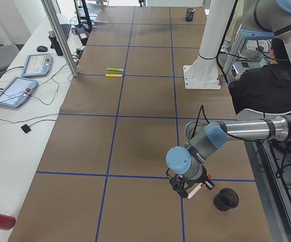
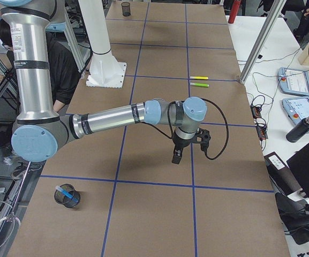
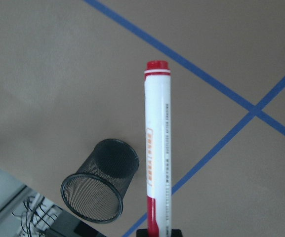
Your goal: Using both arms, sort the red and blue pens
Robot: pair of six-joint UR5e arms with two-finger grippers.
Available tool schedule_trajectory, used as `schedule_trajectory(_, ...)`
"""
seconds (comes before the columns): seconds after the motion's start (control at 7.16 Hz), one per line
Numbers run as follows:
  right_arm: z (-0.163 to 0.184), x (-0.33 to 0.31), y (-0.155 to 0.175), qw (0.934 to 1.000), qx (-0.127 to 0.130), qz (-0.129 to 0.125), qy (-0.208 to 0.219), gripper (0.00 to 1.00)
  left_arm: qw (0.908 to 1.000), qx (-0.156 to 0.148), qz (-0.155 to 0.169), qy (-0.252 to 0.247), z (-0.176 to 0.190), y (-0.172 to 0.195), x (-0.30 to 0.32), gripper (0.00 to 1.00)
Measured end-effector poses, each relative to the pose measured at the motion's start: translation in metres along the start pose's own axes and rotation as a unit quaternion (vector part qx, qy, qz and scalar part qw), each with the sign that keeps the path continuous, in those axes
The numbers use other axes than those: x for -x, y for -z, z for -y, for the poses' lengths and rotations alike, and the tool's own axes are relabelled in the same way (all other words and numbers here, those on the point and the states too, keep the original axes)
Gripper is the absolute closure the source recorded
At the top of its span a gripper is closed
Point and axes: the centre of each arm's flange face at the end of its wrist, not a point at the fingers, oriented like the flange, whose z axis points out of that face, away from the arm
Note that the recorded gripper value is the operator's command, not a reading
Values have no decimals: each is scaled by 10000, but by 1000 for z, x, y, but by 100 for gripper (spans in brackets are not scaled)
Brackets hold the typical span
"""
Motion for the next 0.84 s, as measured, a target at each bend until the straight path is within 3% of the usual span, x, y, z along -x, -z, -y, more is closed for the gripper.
schedule_trajectory(0.42,-2,12,-3,9999,59,135,33,1,9941,1037,-253,-168,-9,-37,37,100)
schedule_trajectory(0.84,-3,15,-5,9998,82,176,52,1,9853,1623,-509,-170,-18,-55,58,100)
